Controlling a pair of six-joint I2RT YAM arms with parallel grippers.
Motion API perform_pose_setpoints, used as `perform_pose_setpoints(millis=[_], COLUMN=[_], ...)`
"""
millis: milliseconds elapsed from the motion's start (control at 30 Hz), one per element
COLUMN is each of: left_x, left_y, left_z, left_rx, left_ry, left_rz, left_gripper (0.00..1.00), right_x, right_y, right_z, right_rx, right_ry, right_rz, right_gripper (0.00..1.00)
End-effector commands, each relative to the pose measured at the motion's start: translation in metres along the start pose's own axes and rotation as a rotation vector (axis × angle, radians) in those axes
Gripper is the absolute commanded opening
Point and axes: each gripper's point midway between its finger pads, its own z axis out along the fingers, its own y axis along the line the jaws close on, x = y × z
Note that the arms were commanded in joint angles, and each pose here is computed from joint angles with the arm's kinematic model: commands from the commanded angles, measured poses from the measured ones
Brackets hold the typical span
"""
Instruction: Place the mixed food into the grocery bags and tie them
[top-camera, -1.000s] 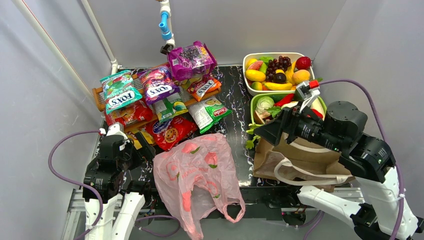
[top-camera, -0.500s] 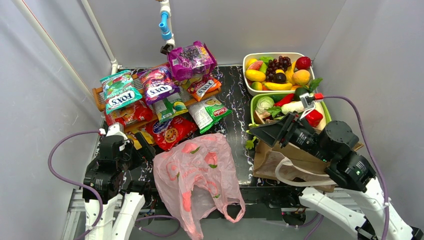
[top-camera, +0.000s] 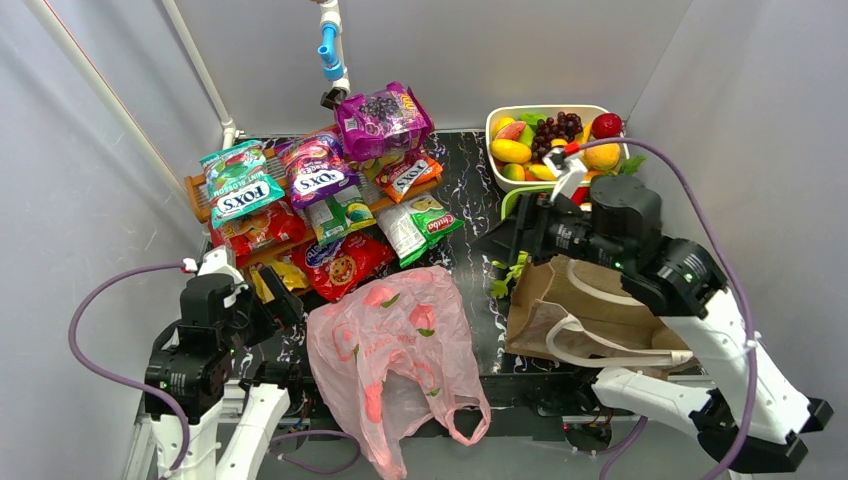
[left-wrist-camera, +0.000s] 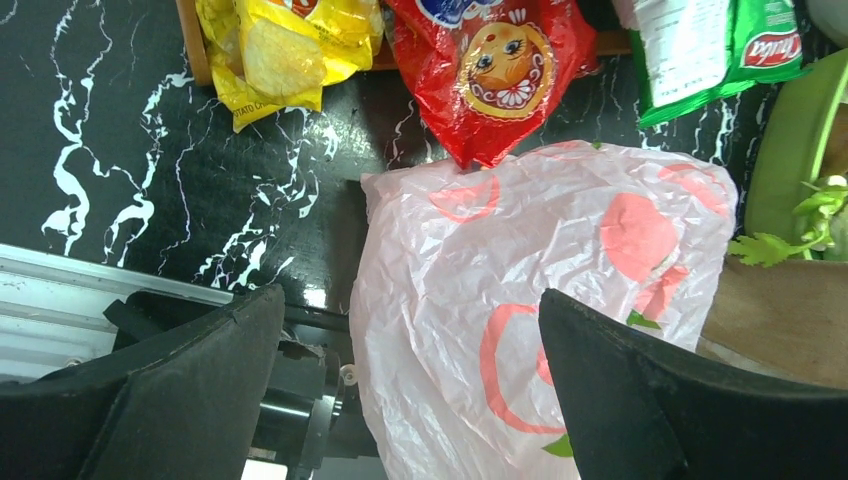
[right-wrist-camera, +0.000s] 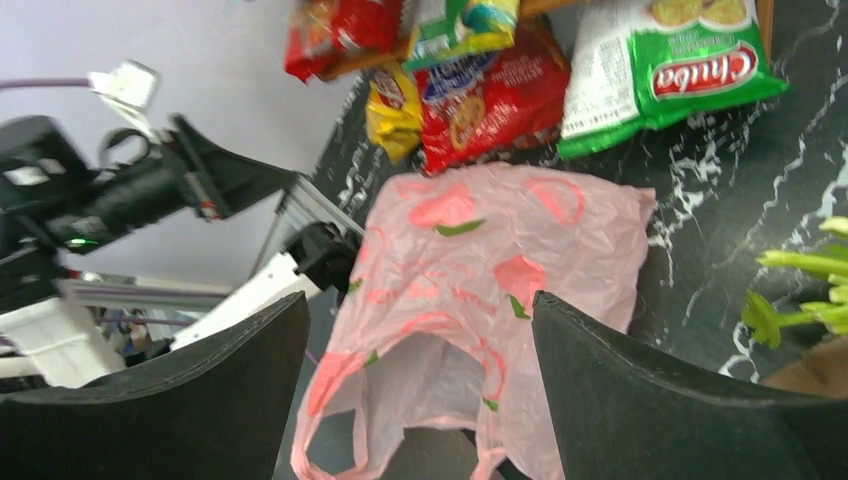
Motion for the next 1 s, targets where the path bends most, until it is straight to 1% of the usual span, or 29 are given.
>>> perform_pose_setpoints(millis=[0,100,167,300,367,467,567,667,767,867,967], left_x=[0.010,0.017,0.019,0.015,0.014,0.015,0.022,0.028,0.033,0.035,0.037], left_y=[-0.006,-0.018,-0.021,-0.033,-0.041,-0.048,-0.051,-0.054,-0.052,-0.047,-0.043], left_z=[-0.017,-0.019,-0.018,-0.023,-0.025,-0.022,-0.015,-0.007,0.000,0.006,0.011], left_rx=[0.033,0.096,0.104,0.146,0.179,0.215,0.231,0.245,0.225,0.183,0.141], left_ry=[0.089,0.148,0.166,0.197,0.213,0.235,0.272,0.312,0.347,0.379,0.410], left_rz=[0.049,0.052,0.044,0.033,0.032,0.029,0.022,0.015,0.013,0.020,0.030], left_gripper=[0.99,1.00,0.99,0.99,0.94,0.92,0.91,0.89,0.88,0.88,0.88], right_x=[0.020,0.034,0.046,0.068,0.080,0.092,0.105,0.117,0.126,0.125,0.123], right_y=[-0.012,-0.021,-0.021,-0.020,-0.020,-0.024,-0.030,-0.037,-0.056,-0.079,-0.112], right_z=[0.011,0.026,0.032,0.039,0.038,0.035,0.037,0.048,0.060,0.063,0.052], right_rx=[0.048,0.112,0.135,0.132,0.127,0.126,0.144,0.195,0.306,0.438,0.635], right_ry=[0.136,0.221,0.269,0.333,0.360,0.371,0.375,0.373,0.365,0.347,0.336], right_rz=[-0.067,-0.122,-0.175,-0.239,-0.270,-0.308,-0.296,-0.229,-0.169,-0.171,-0.197], right_gripper=[0.88,0.88,0.88,0.86,0.86,0.87,0.88,0.88,0.87,0.87,0.89])
